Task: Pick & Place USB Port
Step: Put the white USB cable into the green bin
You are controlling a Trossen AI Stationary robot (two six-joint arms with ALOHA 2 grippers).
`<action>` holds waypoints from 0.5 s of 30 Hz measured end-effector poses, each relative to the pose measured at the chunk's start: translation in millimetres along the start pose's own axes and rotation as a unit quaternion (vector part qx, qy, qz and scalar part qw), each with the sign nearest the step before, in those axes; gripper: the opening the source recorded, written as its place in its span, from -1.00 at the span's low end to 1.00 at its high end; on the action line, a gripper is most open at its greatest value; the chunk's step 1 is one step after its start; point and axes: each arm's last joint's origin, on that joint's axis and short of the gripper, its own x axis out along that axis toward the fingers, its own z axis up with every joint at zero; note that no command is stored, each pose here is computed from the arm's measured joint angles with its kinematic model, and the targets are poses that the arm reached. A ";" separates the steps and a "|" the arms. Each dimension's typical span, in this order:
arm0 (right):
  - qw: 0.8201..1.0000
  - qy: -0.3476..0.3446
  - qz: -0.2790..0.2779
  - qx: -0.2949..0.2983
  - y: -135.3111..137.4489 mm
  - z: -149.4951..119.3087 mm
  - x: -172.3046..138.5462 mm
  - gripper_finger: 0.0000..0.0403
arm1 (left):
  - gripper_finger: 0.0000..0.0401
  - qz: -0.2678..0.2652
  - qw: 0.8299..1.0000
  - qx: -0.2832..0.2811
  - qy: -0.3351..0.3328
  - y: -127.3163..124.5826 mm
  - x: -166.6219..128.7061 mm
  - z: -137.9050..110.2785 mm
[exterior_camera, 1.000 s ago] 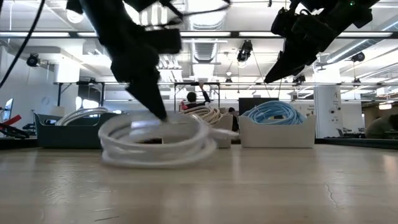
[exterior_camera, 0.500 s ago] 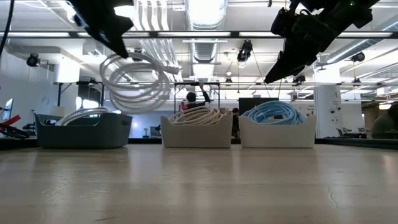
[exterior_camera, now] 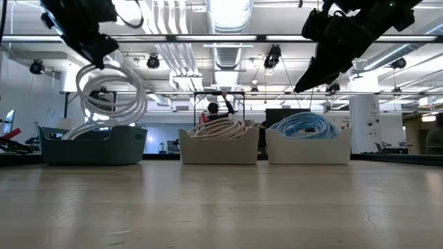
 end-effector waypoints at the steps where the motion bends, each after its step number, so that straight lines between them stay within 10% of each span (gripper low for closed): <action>1: 1.000 0.000 0.000 0.000 0.0 0.0 0.0 -0.41 | -0.91 0.003 1.000 -0.003 0.005 -1.3 2.7 -4.1; 15: 1.000 -0.001 0.000 -0.004 0.0 0.1 0.0 -0.41 | -0.91 0.034 0.999 0.015 0.025 -19.3 38.4 -63.3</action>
